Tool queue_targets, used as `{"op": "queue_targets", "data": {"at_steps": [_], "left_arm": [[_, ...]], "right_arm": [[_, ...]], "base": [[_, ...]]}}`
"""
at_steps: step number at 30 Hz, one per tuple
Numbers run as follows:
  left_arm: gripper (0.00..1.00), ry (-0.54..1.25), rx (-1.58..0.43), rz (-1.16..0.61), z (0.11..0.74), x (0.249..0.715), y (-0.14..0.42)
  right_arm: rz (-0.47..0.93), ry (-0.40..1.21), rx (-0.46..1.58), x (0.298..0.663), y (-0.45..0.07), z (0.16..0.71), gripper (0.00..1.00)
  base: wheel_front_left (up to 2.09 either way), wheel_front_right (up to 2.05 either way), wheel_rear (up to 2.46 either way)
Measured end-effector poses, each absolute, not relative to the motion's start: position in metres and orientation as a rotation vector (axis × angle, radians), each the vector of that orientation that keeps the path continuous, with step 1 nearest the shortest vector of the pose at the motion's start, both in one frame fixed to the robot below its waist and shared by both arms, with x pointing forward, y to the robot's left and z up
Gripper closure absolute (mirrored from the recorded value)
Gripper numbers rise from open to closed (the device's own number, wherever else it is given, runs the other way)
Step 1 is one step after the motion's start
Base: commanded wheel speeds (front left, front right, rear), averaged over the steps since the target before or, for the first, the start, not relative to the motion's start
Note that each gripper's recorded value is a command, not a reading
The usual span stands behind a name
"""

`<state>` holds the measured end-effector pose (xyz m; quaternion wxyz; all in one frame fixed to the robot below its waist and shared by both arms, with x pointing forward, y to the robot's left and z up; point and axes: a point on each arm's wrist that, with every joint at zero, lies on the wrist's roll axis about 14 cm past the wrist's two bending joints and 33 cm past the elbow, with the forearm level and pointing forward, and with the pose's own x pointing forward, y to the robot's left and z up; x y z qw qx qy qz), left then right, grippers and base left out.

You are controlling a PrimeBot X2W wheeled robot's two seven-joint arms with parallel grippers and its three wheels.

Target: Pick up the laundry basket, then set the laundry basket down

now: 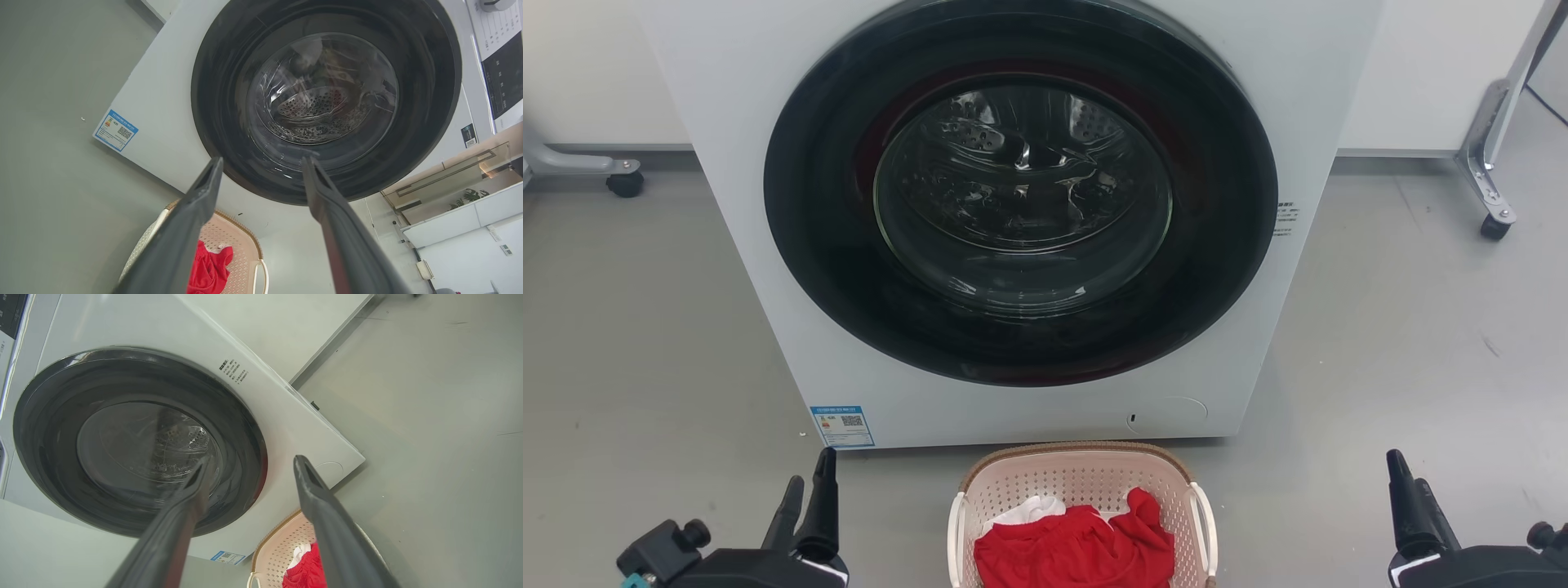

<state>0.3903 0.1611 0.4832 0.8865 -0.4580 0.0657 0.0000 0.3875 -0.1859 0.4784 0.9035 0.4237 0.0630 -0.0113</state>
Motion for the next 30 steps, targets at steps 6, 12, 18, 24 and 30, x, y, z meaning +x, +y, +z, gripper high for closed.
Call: {"op": "queue_targets", "data": {"at_steps": [6, 12, 18, 24, 30], "left_arm": [[0.00, 0.134, -0.813, -0.031, 0.485, 0.390, 0.154], [0.00, 0.132, -0.679, -0.060, 0.485, 0.389, 0.148], [0.00, 0.125, -0.575, -0.081, 0.485, 0.389, 0.142], [0.00, 0.108, -0.472, -0.095, 0.486, 0.390, 0.138], [0.00, 0.104, -0.394, -0.095, 0.483, 0.389, 0.138]], "right_arm": [[-0.002, 0.136, 0.749, 0.387, -0.181, 0.477, 0.00], [0.019, 0.141, 0.635, 0.386, -0.176, 0.476, 0.00], [0.039, 0.136, 0.534, 0.387, -0.172, 0.476, 0.00], [0.064, 0.133, 0.439, 0.386, -0.166, 0.474, 0.00], [0.081, 0.122, 0.365, 0.386, -0.164, 0.475, 0.00]], "base": [[0.00, 0.00, 0.00], [0.00, 0.00, 0.00], [0.00, 0.00, 0.00], [0.00, 0.00, 0.00], [0.00, 0.00, 0.00]]}}
